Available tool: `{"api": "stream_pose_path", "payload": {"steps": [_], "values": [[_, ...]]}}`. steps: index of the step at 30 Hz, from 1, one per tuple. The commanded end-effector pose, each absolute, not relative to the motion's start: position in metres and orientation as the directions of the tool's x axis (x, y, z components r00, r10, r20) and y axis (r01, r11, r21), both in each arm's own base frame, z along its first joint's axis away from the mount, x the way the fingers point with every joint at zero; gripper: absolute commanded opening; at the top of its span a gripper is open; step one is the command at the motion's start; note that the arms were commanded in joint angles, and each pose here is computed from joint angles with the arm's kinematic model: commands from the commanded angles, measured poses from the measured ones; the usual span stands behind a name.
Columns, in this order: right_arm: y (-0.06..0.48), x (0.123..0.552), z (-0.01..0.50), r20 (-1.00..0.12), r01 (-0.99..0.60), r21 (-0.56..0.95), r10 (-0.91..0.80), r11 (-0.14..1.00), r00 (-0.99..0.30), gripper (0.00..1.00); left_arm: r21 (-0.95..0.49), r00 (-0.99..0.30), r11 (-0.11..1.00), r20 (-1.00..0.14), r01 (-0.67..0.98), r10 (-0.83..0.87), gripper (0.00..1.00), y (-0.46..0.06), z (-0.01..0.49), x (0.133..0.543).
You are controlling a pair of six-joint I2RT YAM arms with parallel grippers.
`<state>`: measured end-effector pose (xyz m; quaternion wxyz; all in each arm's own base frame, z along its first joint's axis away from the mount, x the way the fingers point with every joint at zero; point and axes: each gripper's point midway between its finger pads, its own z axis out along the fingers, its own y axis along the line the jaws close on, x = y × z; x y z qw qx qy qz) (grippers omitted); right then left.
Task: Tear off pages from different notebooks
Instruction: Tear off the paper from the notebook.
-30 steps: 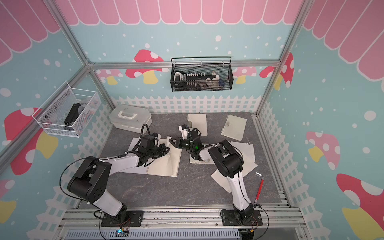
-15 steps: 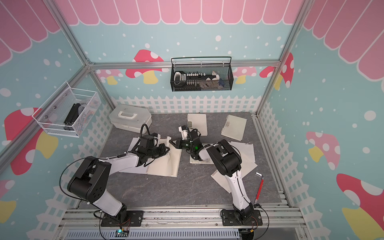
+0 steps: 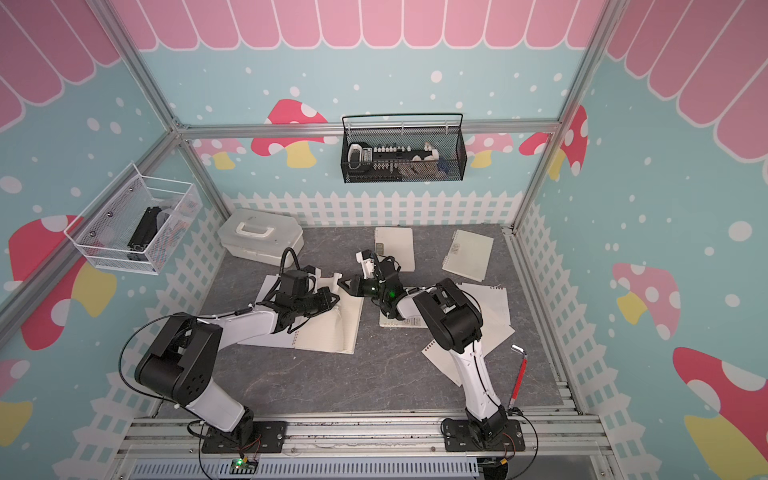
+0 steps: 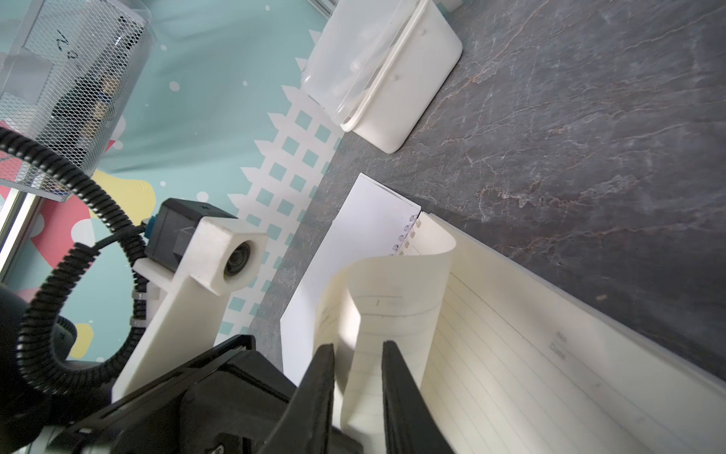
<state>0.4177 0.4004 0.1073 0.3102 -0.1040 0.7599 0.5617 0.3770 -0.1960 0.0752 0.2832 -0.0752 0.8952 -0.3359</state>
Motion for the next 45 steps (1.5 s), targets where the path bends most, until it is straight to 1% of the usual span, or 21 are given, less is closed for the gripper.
{"api": "stream_pose_path", "payload": {"steps": [1, 3, 6, 7, 8, 10, 12, 15, 17, 20, 22, 27, 32, 34, 35, 36, 37, 38, 41, 42, 45], "values": [[0.407, 0.418, 0.114, -0.593, -0.517, 0.789, 0.19, 0.331, -0.783, 0.24, -0.654, -0.828, 0.752, -0.467, 0.086, -0.312, 0.03, -0.202, 0.082, 0.384], [0.409, 0.419, 0.114, -0.591, -0.518, 0.791, 0.186, 0.324, -0.785, 0.24, -0.649, -0.83, 0.756, -0.466, 0.084, -0.308, 0.03, -0.201, 0.081, 0.384], [0.414, 0.418, 0.113, -0.591, -0.521, 0.789, 0.171, 0.325, -0.788, 0.24, -0.646, -0.838, 0.759, -0.455, 0.079, -0.3, 0.06, -0.202, 0.077, 0.384], [0.414, 0.418, 0.112, -0.592, -0.522, 0.787, 0.166, 0.33, -0.788, 0.22, -0.647, -0.84, 0.758, -0.453, 0.079, -0.299, 0.08, -0.202, 0.077, 0.385], [0.414, 0.418, 0.112, -0.594, -0.522, 0.785, 0.164, 0.334, -0.788, 0.17, -0.647, -0.841, 0.759, -0.451, 0.078, -0.298, 0.11, -0.203, 0.077, 0.385], [0.413, 0.418, 0.109, -0.594, -0.517, 0.782, 0.163, 0.349, -0.788, 0.07, -0.644, -0.839, 0.761, -0.454, 0.077, -0.299, 0.19, -0.202, 0.078, 0.385], [0.411, 0.418, 0.105, -0.596, -0.512, 0.775, 0.158, 0.37, -0.787, 0.01, -0.638, -0.834, 0.767, -0.46, 0.07, -0.306, 0.32, -0.198, 0.081, 0.385], [0.408, 0.418, 0.102, -0.6, -0.509, 0.765, 0.149, 0.394, -0.786, 0.0, -0.64, -0.824, 0.766, -0.464, 0.058, -0.325, 0.45, -0.191, 0.087, 0.384], [0.408, 0.418, 0.1, -0.603, -0.509, 0.758, 0.14, 0.409, -0.785, 0.0, -0.65, -0.813, 0.759, -0.467, 0.05, -0.347, 0.51, -0.185, 0.093, 0.385], [0.406, 0.418, 0.1, -0.611, -0.516, 0.748, 0.131, 0.418, -0.781, 0.0, -0.658, -0.789, 0.752, -0.479, 0.033, -0.384, 0.54, -0.173, 0.102, 0.387], [0.405, 0.417, 0.101, -0.617, -0.52, 0.743, 0.129, 0.421, -0.776, 0.0, -0.665, -0.777, 0.746, -0.483, 0.025, -0.405, 0.54, -0.168, 0.107, 0.392], [0.406, 0.413, 0.104, -0.629, -0.535, 0.733, 0.12, 0.42, -0.768, 0.0, -0.694, -0.785, 0.719, -0.464, 0.035, -0.41, 0.54, -0.178, 0.109, 0.405], [0.405, 0.41, 0.108, -0.638, -0.545, 0.727, 0.117, 0.418, -0.761, 0.0, -0.707, -0.792, 0.705, -0.458, 0.049, -0.404, 0.54, -0.186, 0.106, 0.41], [0.406, 0.409, 0.11, -0.64, -0.549, 0.726, 0.116, 0.415, -0.759, 0.0, -0.689, -0.795, 0.722, -0.47, 0.059, -0.383, 0.53, -0.19, 0.105, 0.41], [0.406, 0.409, 0.112, -0.644, -0.553, 0.725, 0.117, 0.412, -0.756, 0.0, -0.675, -0.798, 0.735, -0.472, 0.054, -0.374, 0.45, -0.19, 0.102, 0.41], [0.406, 0.408, 0.112, -0.645, -0.556, 0.723, 0.114, 0.41, -0.756, 0.0, -0.667, -0.8, 0.744, -0.471, 0.048, -0.371, 0.33, -0.19, 0.1, 0.411], [0.405, 0.407, 0.114, -0.648, -0.559, 0.721, 0.114, 0.41, -0.753, 0.0, -0.663, -0.801, 0.748, -0.469, 0.041, -0.372, 0.25, -0.189, 0.098, 0.412], [0.405, 0.407, 0.114, -0.651, -0.562, 0.718, 0.113, 0.411, -0.75, 0.0, -0.659, -0.802, 0.751, -0.467, 0.034, -0.374, 0.21, -0.188, 0.096, 0.413], [0.402, 0.405, 0.114, -0.659, -0.566, 0.707, 0.107, 0.424, -0.744, 0.0, -0.646, -0.8, 0.763, -0.468, 0.019, -0.376, 0.03, -0.186, 0.094, 0.416], [0.401, 0.404, 0.112, -0.658, -0.563, 0.706, 0.103, 0.431, -0.746, 0.0, -0.643, -0.799, 0.766, -0.471, 0.019, -0.375, 0.0, -0.185, 0.095, 0.416], [0.397, 0.405, 0.105, -0.654, -0.552, 0.698, 0.091, 0.455, -0.751, 0.0, -0.63, -0.79, 0.777, -0.485, 0.017, -0.376, 0.0, -0.18, 0.099, 0.414]]}}
